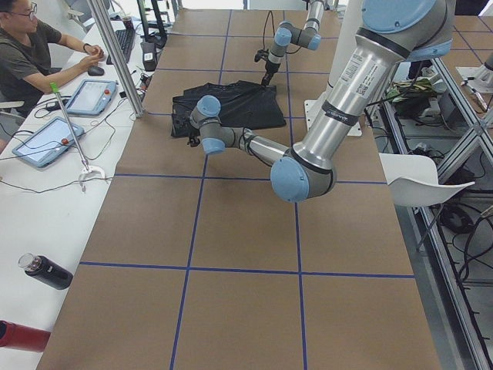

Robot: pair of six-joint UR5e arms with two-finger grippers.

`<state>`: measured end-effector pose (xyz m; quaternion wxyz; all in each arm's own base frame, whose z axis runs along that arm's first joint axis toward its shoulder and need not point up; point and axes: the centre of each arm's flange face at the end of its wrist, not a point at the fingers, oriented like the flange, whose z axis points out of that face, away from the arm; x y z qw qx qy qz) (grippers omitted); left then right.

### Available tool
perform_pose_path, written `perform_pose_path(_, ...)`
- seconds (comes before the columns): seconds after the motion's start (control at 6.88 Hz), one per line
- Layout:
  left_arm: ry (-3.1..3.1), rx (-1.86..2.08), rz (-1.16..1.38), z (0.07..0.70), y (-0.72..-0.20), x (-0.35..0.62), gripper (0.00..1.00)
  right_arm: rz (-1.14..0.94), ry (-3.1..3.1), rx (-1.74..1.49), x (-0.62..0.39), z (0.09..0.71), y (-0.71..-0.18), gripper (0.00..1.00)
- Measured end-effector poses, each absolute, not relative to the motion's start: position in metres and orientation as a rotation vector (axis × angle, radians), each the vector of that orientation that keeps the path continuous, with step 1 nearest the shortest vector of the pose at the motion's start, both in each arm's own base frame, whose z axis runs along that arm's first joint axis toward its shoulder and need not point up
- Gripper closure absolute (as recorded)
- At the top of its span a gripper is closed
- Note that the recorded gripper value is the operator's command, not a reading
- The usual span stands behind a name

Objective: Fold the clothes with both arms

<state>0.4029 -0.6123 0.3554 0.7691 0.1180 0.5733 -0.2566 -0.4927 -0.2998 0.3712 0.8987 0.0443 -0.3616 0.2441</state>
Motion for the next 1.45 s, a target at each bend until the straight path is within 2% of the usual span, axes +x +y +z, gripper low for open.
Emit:
perform_pose_path(0.15,1.245,0.256,-0.556,0.355,-0.612,0.403,0.14,0.507,-0.751,0.091,-0.494,0.369,-0.300,1.00)
perform_pose_path(1.02,1.262,0.244,-0.573,0.349,-0.609,0.401,0.14,0.504,-0.782,0.082,-0.485,0.355,-0.298,1.00)
perform_pose_path(1.16,1.296,0.208,-0.616,0.343,-0.597,0.397,0.14,0.496,-0.800,0.063,-0.476,0.348,-0.294,1.00)
perform_pose_path(1.45,1.396,0.077,-0.699,0.323,-0.528,0.398,0.14,0.509,-0.816,0.022,-0.469,0.343,-0.289,1.00)
